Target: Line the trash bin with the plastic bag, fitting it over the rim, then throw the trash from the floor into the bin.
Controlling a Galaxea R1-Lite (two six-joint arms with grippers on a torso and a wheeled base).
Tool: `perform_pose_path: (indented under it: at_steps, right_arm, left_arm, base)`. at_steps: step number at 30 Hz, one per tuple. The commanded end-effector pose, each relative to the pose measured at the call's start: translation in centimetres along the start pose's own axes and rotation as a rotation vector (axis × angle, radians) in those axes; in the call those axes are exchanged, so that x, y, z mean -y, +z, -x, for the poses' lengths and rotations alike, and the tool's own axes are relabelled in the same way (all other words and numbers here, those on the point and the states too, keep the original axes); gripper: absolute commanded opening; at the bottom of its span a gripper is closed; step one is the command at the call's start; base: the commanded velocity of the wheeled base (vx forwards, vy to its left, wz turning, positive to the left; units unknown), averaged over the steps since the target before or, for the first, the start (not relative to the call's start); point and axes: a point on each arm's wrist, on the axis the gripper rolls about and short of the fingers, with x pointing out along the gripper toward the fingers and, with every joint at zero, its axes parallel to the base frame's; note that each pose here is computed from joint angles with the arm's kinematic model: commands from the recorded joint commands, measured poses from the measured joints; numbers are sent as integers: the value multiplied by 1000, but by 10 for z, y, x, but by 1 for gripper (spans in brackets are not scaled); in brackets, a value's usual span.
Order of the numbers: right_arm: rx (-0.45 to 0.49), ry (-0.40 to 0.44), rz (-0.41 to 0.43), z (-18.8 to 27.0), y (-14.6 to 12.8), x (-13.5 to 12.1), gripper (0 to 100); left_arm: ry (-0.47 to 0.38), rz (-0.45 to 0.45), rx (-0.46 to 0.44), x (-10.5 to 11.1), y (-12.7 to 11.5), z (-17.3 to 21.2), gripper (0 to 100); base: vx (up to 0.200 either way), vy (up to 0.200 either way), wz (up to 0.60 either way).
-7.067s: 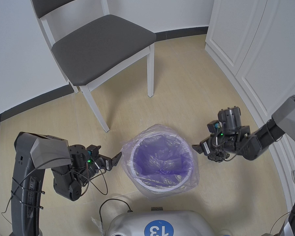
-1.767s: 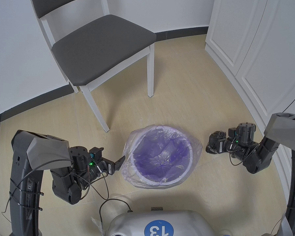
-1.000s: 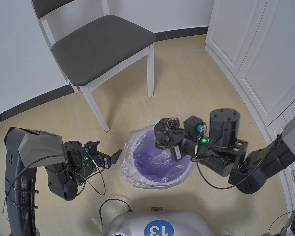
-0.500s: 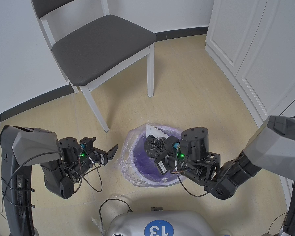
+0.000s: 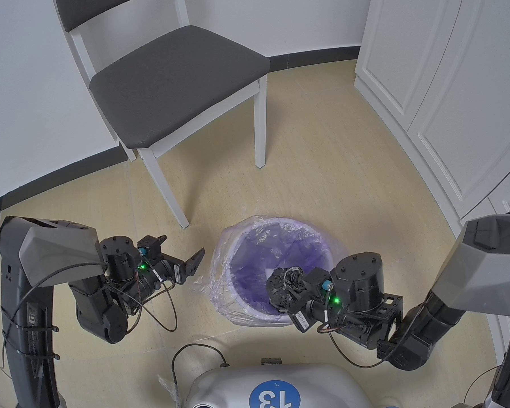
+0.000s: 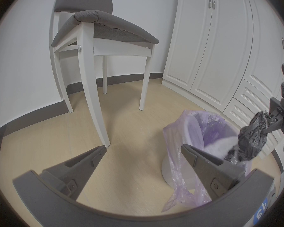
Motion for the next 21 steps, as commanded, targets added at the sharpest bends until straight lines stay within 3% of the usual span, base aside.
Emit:
perform_pose_path:
  at_steps: [1, 3, 9, 21]
  right_arm:
    - [5, 0, 2, 2, 2, 1, 0]
    - [33, -15, -2, -6, 11, 4, 0]
    - [-1, -32, -8, -39, 15, 11, 0]
    - [-70, -29, -4, -68, -4, 11, 0]
  left_arm:
    - [1, -2, 18, 0, 2, 0, 100]
    - [1, -2, 18, 0, 2, 0, 100]
    - [-1, -1, 14, 0, 0, 0, 100]
    - [4, -2, 18, -1, 2, 0, 100]
  base:
    - [0, 0, 0]
    - [0, 0, 0]
    - [0, 0, 0]
    - [0, 0, 0]
